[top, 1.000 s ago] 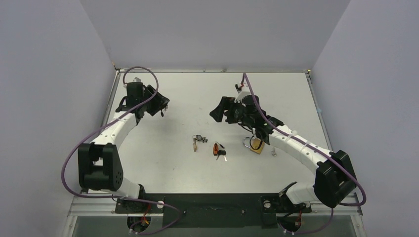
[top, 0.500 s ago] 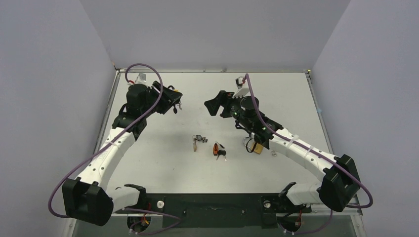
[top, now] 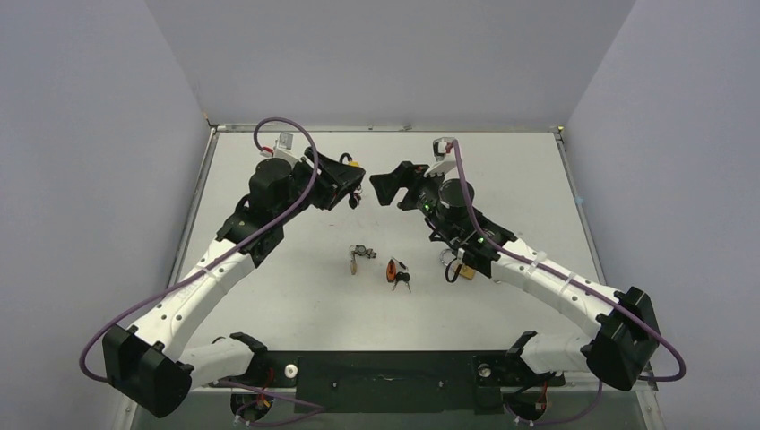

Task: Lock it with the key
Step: Pick up the lock from the center of the board.

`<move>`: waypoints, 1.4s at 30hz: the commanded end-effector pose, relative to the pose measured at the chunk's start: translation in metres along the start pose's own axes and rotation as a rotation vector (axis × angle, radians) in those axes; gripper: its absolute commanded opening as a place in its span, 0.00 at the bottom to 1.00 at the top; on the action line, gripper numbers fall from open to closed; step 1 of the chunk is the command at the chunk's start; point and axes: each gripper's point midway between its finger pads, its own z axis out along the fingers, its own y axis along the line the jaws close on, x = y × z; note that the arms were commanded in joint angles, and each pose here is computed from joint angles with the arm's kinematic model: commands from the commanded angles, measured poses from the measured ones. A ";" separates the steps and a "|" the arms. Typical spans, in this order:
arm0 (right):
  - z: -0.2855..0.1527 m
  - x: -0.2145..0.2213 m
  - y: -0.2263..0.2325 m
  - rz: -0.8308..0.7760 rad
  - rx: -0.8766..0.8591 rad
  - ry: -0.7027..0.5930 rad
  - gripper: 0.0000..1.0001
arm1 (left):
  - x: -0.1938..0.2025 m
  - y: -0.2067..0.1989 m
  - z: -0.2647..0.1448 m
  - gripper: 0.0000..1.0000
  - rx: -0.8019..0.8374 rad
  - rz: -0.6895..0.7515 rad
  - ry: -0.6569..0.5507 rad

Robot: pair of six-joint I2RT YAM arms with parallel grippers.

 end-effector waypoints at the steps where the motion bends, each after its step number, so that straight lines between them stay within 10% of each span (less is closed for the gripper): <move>1: -0.008 -0.029 0.018 -0.010 -0.033 -0.105 0.76 | -0.022 -0.082 -0.017 0.00 0.242 -0.024 -0.092; 42: -0.003 -0.027 0.036 -0.186 0.028 -0.203 0.63 | 0.018 -0.107 -0.003 0.00 0.316 -0.170 0.059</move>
